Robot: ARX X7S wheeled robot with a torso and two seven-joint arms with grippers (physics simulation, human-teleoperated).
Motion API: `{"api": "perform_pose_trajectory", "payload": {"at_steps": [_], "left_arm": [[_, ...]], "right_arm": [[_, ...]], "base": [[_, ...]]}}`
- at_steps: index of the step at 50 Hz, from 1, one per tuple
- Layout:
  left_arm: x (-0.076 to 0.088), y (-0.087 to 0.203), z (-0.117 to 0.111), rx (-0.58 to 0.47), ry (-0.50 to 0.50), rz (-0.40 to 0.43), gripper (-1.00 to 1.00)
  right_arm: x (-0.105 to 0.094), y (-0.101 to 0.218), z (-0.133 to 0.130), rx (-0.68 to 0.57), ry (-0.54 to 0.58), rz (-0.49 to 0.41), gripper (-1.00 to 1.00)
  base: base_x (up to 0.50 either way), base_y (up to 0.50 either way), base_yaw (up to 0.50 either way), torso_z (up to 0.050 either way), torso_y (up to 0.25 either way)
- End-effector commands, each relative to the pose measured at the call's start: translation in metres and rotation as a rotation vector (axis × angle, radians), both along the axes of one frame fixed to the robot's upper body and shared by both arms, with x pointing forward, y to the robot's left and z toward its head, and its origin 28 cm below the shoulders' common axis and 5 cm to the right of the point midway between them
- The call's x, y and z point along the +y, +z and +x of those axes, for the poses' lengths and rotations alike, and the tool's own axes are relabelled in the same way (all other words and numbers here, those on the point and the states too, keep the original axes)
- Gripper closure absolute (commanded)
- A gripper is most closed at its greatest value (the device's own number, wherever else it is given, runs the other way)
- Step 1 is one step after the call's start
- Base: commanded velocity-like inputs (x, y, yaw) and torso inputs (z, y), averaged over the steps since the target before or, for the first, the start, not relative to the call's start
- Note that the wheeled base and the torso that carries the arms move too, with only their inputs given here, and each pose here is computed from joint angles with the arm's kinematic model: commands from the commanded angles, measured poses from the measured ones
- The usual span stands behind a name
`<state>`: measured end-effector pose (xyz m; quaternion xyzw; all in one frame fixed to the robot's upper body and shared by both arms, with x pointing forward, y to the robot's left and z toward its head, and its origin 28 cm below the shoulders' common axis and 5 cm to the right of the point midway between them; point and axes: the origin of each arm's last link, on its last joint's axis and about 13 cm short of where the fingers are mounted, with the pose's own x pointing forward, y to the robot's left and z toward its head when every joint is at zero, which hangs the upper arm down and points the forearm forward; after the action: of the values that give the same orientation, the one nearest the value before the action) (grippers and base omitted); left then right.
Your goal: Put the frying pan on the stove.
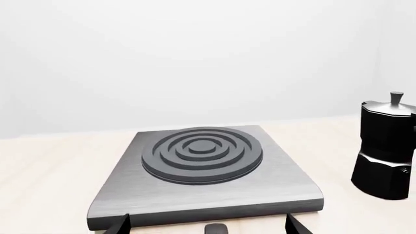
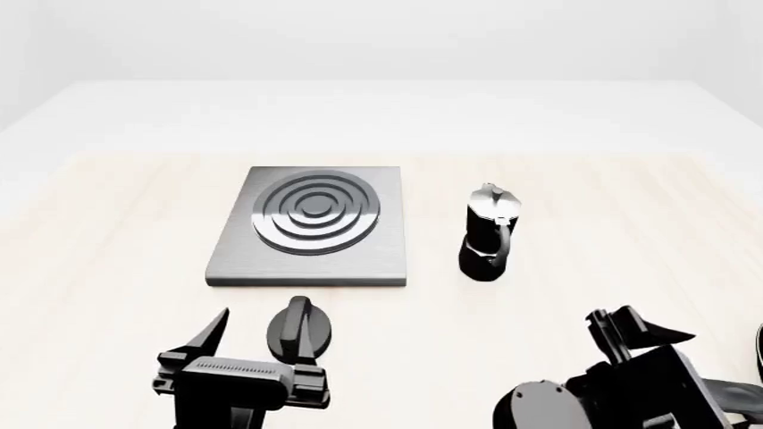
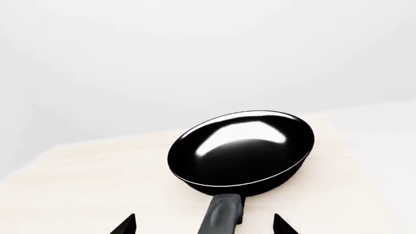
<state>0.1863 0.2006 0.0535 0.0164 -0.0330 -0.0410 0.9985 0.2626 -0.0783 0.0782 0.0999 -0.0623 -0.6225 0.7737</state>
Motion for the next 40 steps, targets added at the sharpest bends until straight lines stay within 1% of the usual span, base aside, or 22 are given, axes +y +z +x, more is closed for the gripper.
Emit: {"api": "perform_pose_trajectory", "payload": {"at_steps": [1, 9, 11, 27, 33, 40], "left_arm": [[0.000, -0.001, 0.000, 0.002, 0.000, -0.002, -1.00], [0.000, 0.000, 0.001, 0.001, 0.000, -0.004, -1.00], [0.000, -0.001, 0.001, 0.002, 0.000, -0.005, -1.00], [0.000, -0.003, 0.001, 0.007, -0.003, -0.011, -1.00], [0.000, -0.003, 0.001, 0.007, -0.002, -0.009, -1.00], [-0.002, -0.001, 0.002, 0.004, -0.008, -0.007, -1.00]], "right_arm": [[-0.001, 0.001, 0.010, 0.024, -0.031, -0.011, -1.00], [-0.001, 0.003, 0.016, 0.045, -0.029, -0.018, -1.00], [-0.002, 0.004, 0.018, 0.054, -0.034, -0.030, -1.00], [-0.014, 0.007, 0.026, 0.085, -0.041, -0.047, -1.00], [-0.018, 0.003, 0.024, 0.093, -0.047, -0.035, -1.00], [-0.025, -0.003, 0.020, 0.097, -0.055, 0.001, -1.00]], "base": [[0.00, 0.00, 0.00, 0.000, 0.000], [0.00, 0.00, 0.00, 0.000, 0.000], [0.00, 0.00, 0.00, 0.000, 0.000], [0.00, 0.00, 0.00, 0.000, 0.000], [0.00, 0.00, 0.00, 0.000, 0.000], [0.00, 0.00, 0.00, 0.000, 0.000]]}}
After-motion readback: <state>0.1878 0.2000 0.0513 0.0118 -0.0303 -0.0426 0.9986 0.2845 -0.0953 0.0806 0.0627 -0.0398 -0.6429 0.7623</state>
